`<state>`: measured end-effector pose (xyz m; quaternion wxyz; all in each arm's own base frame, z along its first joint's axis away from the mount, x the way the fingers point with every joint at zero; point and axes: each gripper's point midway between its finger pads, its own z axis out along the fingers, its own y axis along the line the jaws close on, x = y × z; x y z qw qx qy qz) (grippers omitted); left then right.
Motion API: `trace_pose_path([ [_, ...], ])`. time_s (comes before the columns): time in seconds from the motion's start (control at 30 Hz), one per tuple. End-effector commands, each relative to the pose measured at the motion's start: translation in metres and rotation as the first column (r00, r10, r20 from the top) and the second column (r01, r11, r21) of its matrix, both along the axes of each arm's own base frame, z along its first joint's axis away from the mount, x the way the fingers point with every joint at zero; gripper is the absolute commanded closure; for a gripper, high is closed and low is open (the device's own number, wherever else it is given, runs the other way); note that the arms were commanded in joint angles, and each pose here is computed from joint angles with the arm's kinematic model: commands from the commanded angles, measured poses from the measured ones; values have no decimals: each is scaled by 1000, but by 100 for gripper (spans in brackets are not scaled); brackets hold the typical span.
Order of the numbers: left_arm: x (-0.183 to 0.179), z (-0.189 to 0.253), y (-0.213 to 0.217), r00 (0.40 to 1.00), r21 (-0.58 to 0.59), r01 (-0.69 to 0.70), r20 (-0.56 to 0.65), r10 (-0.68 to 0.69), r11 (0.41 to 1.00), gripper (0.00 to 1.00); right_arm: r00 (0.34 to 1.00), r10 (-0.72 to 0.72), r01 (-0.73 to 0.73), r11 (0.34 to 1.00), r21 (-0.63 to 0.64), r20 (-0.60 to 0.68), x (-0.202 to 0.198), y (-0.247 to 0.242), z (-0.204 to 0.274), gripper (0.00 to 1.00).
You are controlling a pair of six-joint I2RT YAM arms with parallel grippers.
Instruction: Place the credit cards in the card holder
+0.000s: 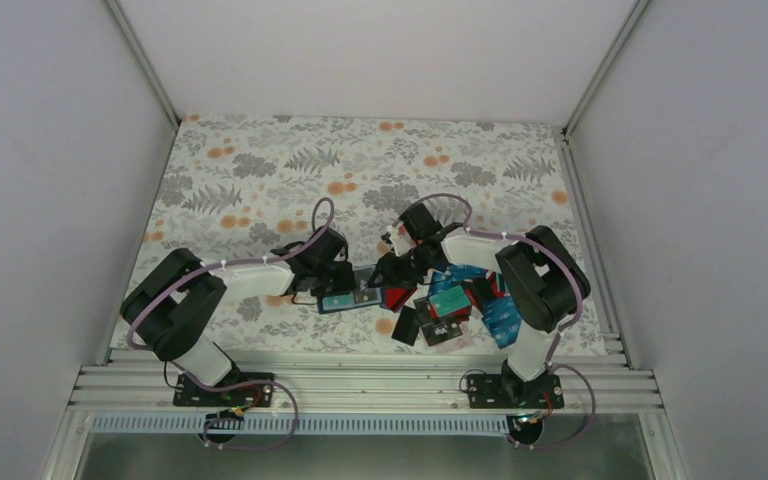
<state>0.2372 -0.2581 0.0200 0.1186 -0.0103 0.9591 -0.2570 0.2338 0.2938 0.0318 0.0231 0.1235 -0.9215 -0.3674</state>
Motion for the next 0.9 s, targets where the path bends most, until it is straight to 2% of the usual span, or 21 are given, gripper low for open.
trace_pose_path([
  [0.0,1,0,-9,1000,-13,28,5,-28,1000,93,1000,2,-2,1000,10,-10,-1,2,-5,55],
  [0.4,-3,-4,-8,1000,-11,25,-5,-25,1000,93,1000,25,-25,999,44,-7,-2,12,5,60],
  [0.63,-3,-4,-7,1000,-9,20,-3,-20,1000,94,999,-1,3,998,-55,36,2,2,6,61],
  [0.87,-3,-4,-6,1000,-7,15,-1,-15,1000,94,999,34,-34,999,1,37,-4,16,19,62],
])
